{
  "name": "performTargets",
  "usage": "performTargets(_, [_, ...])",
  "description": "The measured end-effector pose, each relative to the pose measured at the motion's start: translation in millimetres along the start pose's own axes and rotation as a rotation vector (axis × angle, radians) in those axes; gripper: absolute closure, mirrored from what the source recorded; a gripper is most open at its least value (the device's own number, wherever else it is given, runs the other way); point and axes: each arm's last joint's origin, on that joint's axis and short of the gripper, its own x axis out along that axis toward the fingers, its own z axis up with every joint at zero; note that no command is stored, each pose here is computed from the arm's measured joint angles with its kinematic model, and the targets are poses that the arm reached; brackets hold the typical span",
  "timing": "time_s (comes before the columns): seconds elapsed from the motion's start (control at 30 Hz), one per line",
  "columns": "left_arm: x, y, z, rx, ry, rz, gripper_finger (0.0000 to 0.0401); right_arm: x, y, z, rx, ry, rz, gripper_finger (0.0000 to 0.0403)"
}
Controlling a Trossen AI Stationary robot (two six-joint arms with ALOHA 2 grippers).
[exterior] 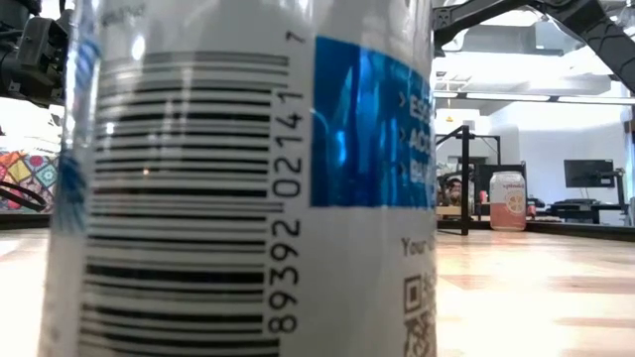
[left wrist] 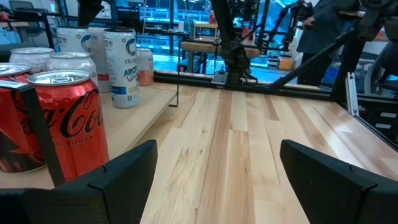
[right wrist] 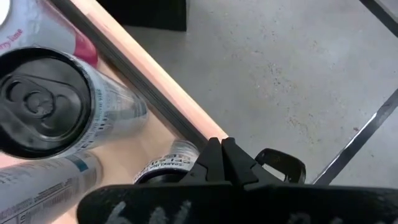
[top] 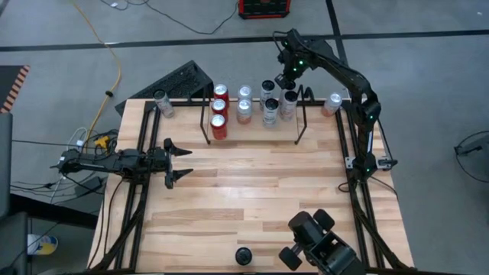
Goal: Place canned beverage on shelf
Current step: Adjust the soda cans on the shelf
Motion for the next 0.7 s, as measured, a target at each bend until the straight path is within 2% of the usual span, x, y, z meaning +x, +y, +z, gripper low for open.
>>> performTargets(0.7, [0.0, 0.0, 0.0, 0.0, 0.0, 0.0, 0.0074, -0.9, 4.7, -4.8, 0.007, 0.054, -0.011, 0.0403])
